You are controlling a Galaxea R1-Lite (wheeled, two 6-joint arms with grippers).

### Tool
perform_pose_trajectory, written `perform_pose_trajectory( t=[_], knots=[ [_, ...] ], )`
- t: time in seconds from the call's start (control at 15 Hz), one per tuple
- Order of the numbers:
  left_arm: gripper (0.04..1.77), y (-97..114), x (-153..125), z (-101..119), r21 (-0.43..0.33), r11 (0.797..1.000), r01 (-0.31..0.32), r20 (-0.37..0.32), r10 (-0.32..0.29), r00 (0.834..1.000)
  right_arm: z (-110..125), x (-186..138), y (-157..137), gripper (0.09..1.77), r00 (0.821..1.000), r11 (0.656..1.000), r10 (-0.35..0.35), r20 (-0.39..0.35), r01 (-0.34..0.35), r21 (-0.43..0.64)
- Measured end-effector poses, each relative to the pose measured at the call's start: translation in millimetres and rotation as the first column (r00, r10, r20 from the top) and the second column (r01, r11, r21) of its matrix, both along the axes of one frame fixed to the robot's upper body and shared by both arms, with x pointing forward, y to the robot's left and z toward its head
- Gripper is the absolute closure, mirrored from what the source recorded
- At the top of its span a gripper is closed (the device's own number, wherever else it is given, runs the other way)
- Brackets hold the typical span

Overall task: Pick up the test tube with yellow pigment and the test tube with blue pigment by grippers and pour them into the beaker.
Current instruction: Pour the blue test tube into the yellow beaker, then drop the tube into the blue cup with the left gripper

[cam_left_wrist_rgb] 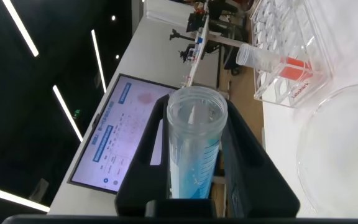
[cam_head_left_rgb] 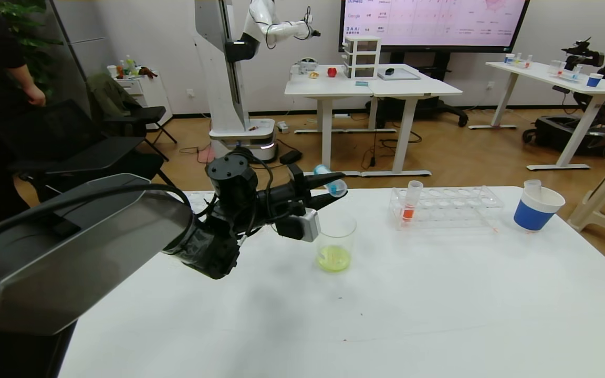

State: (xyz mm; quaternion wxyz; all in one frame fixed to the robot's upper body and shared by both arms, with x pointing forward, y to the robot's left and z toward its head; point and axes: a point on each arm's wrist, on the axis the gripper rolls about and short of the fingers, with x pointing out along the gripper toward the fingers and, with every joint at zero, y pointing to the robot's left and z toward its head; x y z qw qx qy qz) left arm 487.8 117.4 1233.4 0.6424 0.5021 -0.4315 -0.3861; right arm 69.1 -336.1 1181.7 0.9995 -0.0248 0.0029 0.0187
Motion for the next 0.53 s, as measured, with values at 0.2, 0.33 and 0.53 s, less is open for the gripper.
perform_pose_trajectory(
  t=[0.2, 0.33, 0.53],
  knots=[
    [1.31, -0.9, 2.6, -7.2, 0.019, 1.000, -0.008, 0.033, 0.008, 0.999, 0.0, 0.0, 0.0, 0.12, 1.000, 1.000, 0.000, 0.000, 0.000, 0.000],
    [1.31, 0.5, 4.8, -12.4, 0.038, 0.999, -0.021, 0.064, 0.019, 0.998, 0.0, 0.0, 0.0, 0.12, 1.000, 1.000, 0.000, 0.000, 0.000, 0.000],
    [1.31, 1.5, 7.1, -18.4, 0.061, 0.997, -0.035, 0.103, 0.029, 0.994, 0.0, 0.0, 0.0, 0.12, 1.000, 1.000, 0.000, 0.000, 0.000, 0.000]
  ],
)
